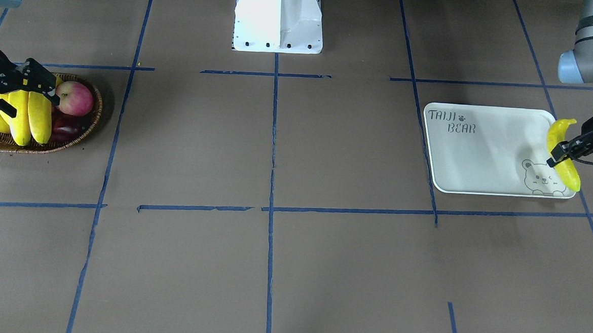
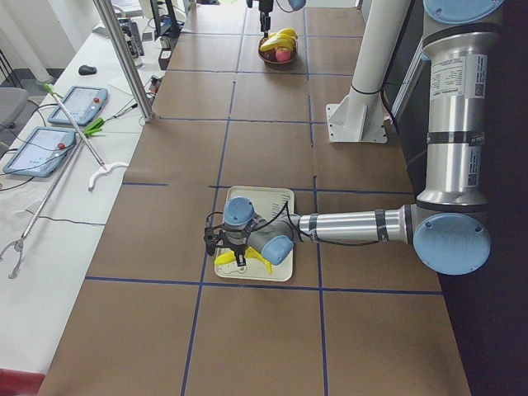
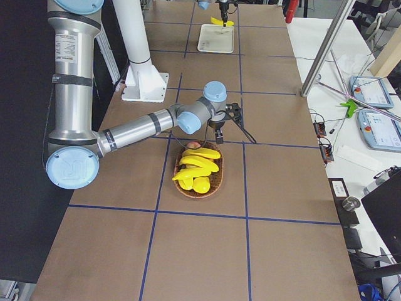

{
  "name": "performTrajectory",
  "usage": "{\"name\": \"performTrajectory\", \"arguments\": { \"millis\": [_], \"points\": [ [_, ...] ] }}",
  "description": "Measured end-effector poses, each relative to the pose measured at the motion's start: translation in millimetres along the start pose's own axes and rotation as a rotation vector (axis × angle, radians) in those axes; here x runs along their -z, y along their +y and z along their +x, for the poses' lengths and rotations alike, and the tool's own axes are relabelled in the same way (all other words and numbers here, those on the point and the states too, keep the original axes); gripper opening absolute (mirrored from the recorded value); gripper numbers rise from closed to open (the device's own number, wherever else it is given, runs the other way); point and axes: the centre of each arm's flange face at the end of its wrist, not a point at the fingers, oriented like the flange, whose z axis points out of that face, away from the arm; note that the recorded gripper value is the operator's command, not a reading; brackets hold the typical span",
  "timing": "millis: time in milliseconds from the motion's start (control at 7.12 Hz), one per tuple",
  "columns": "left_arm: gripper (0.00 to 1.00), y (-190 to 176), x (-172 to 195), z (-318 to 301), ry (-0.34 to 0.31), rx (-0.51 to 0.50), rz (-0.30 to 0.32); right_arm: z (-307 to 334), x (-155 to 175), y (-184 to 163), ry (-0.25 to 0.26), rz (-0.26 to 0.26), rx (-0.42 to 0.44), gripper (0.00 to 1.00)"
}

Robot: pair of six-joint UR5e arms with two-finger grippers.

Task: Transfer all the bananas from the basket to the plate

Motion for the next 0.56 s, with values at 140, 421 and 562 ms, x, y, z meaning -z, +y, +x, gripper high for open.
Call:
{"name": "performTrajectory", "arguments": {
  "millis": [140,421,562],
  "points": [
    [1.0,1,-4,-6,0.014,-0.014,0.011,-1,1,0,-0.001,0.002,0.001,1.0],
    [1.0,2,2,1,0.045,-0.045,0.033,-2,4,2,-0.002,0.005,0.003,1.0],
    [1.0,3,12,13,0.059,-0.06,0.043,-2,5,3,-0.003,0.006,0.002,1.0]
  ]
}}
